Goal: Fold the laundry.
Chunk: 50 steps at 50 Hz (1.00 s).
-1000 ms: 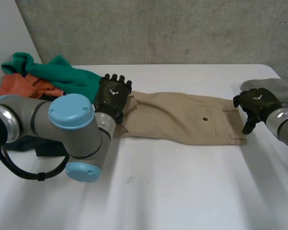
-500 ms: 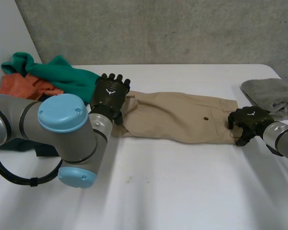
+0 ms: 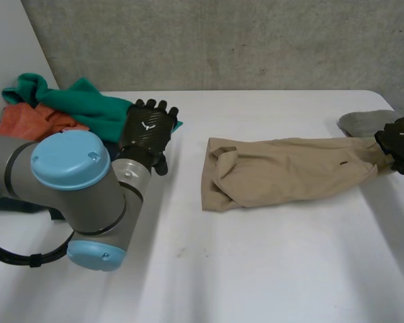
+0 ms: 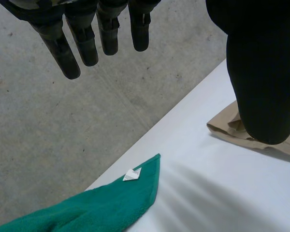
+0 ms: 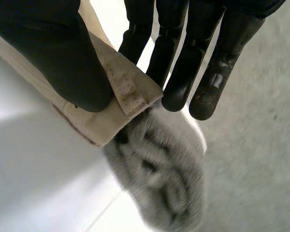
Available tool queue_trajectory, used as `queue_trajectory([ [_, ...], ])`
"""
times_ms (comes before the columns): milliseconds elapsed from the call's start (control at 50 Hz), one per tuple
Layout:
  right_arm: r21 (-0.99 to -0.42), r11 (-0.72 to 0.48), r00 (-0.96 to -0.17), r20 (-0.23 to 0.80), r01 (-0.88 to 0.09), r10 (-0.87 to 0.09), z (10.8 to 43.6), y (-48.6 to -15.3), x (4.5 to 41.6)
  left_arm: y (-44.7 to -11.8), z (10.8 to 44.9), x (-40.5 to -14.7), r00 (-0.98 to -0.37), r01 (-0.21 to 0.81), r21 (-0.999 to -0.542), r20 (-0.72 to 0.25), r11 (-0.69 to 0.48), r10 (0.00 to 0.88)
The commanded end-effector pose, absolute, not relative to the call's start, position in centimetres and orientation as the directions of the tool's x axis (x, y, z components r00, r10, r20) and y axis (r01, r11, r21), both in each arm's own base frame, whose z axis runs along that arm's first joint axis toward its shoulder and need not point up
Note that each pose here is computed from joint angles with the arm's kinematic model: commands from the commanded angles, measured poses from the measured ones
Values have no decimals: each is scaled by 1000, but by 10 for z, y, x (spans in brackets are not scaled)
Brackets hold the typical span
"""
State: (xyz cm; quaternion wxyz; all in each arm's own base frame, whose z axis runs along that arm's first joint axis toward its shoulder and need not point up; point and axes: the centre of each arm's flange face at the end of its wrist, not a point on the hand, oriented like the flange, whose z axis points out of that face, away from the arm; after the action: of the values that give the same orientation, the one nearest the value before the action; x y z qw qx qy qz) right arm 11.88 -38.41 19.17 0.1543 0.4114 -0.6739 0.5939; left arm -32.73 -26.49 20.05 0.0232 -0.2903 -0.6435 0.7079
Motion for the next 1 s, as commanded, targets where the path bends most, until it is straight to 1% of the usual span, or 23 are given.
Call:
queue_trajectory([
  [20,-616,-379,-450,777,-691,-441,219,-363,201,-259,205,-321,-838,325,-932,-363,-160,407],
  [40,-613,-422,-429,781,-668,-454,221,-357,212,-258,205,-321,-839,323,-933,-361,-160,407],
  [60,-607,-500,-381,787,-618,-485,222,-347,232,-258,206,-319,-841,323,-933,-359,-159,404],
  [120,-615,-590,-308,782,-524,-542,216,-329,260,-261,209,-313,-851,316,-937,-350,-152,391],
  [140,-622,-633,-254,776,-460,-578,205,-317,278,-262,209,-312,-853,315,-937,-349,-151,388],
  [200,-639,-672,-180,761,-375,-623,187,-298,304,-264,211,-309,-860,306,-940,-340,-148,382],
  [220,-647,-686,-135,753,-332,-644,175,-284,319,-264,211,-309,-860,304,-941,-338,-149,382],
  [300,-661,-690,-65,735,-296,-675,150,-261,345,-266,213,-310,-863,294,-943,-331,-153,382],
  [340,-655,-689,-69,738,-309,-671,147,-261,350,-269,216,-311,-867,288,-944,-329,-163,375],
  [420,-650,-653,-151,744,-388,-651,157,-270,354,-276,230,-315,-875,264,-943,-323,-204,361],
  [440,-675,-610,-203,722,-414,-661,162,-274,351,-277,233,-317,-876,258,-942,-321,-213,359],
  [480,-726,-549,-278,675,-414,-684,173,-279,349,-282,244,-323,-880,237,-939,-316,-250,354],
  [500,-761,-512,-321,638,-397,-700,180,-280,347,-284,248,-325,-882,230,-938,-314,-261,352],
  [520,-832,-431,-414,549,-348,-726,200,-283,343,-286,251,-327,-884,223,-937,-311,-271,348],
  [580,-921,-312,-530,391,-235,-753,231,-284,335,-293,261,-339,-888,193,-932,-299,-308,349],
  [600,-960,-232,-595,281,-160,-753,244,-289,327,-293,262,-343,-887,183,-931,-295,-316,355],
  [660,-989,-125,-684,142,-75,-715,257,-307,305,-291,266,-363,-878,131,-932,-268,-339,398],
  [680,-997,-65,-732,80,-49,-677,255,-319,288,-290,265,-368,-871,120,-932,-264,-341,415],
  [760,-997,26,-790,41,-72,-612,247,-339,260,-283,253,-396,-812,74,-939,-252,-335,527],
  [780,-996,40,-793,39,-80,-607,245,-342,259,-278,243,-406,-777,72,-947,-250,-314,577],
  [820,-993,64,-793,40,-99,-608,239,-346,260,-274,231,-415,-748,79,-954,-249,-290,615],
  [880,-980,135,-788,31,-144,-615,217,-358,264,-273,206,-427,-716,119,-965,-247,-235,653],
  [1000,-947,259,-774,-16,-191,-632,181,-373,270,-276,160,-431,-694,228,-967,-244,-115,678],
])
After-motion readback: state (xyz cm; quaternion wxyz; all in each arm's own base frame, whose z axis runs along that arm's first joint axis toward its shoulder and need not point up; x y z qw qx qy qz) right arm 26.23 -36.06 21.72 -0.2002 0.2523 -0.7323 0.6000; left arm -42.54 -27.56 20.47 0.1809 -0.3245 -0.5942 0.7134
